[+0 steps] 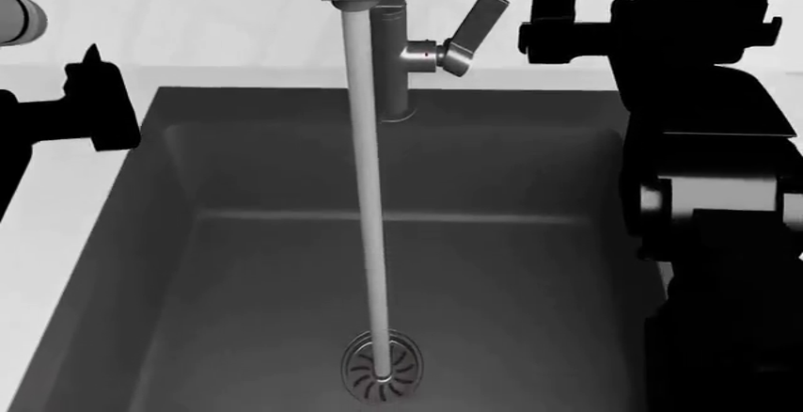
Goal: Pick the eggplants and mangos from the sink and place them in one bowl. Place the bell pepper in the other bowl. Then turn off the sink faucet.
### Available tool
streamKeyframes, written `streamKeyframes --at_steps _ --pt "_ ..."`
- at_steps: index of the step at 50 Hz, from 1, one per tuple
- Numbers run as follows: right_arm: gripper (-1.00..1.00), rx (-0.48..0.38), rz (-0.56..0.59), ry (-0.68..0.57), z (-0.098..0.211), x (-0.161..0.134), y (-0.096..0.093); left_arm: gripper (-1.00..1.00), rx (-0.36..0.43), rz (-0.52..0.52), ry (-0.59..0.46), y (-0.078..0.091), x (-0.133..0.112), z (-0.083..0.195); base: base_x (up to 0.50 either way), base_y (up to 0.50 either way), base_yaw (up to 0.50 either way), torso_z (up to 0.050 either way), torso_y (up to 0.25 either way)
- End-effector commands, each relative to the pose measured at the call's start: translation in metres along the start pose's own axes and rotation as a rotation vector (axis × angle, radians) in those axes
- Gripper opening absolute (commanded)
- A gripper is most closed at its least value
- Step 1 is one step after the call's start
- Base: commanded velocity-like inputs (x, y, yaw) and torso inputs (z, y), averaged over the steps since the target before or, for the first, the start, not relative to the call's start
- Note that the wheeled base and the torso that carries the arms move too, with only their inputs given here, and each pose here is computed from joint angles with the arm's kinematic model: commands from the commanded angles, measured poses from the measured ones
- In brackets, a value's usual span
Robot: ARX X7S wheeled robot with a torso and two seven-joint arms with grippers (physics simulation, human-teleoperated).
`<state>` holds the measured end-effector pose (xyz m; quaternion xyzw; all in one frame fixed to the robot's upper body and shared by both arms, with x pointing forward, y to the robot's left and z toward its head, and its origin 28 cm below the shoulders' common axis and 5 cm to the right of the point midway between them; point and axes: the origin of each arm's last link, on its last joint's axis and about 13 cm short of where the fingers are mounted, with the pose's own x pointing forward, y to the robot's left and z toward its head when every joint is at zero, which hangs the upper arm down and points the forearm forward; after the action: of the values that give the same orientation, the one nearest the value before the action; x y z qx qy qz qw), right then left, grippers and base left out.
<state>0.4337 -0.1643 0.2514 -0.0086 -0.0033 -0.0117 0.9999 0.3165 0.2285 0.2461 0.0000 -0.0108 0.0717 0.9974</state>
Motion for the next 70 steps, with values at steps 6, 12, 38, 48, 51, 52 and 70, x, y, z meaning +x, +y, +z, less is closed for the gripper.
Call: streamKeyframes --at_steps 6,12,38,48,51,52,70 --pt "1.00 0.003 -0.011 -0.016 0.002 0.002 0.003 1.00 -0.036 -0.016 -0.007 0.000 0.001 0.006 0.00 0.00 0.00 0.011 -0.129" --pt "1.00 0.028 0.002 -0.043 0.007 0.001 0.003 1.00 -0.042 -0.020 -0.019 -0.002 0.003 0.015 0.00 0.00 0.00 0.011 -0.129" --pt "1.00 0.084 0.049 -0.093 0.018 0.004 0.009 1.00 -0.035 -0.034 -0.071 -0.008 0.007 0.038 0.00 0.00 0.00 0.012 -0.130" --pt "1.00 0.088 0.073 -0.124 0.026 0.004 0.012 1.00 -0.039 -0.039 -0.080 -0.007 0.007 0.042 0.00 0.00 0.00 0.013 -0.105" --pt "1.00 0.098 0.089 -0.131 0.029 0.005 0.013 1.00 -0.042 -0.040 -0.060 -0.006 0.006 0.039 0.00 0.00 0.00 0.000 0.000" --pt "1.00 0.100 0.094 -0.133 0.030 0.005 0.014 1.00 -0.044 -0.035 -0.051 -0.006 0.007 0.038 0.00 0.00 0.00 0.000 0.000" --pt "1.00 0.157 0.184 -0.160 0.043 0.006 0.034 1.00 -0.054 -0.023 -0.040 -0.001 0.009 0.034 0.00 0.00 0.00 0.000 0.000"
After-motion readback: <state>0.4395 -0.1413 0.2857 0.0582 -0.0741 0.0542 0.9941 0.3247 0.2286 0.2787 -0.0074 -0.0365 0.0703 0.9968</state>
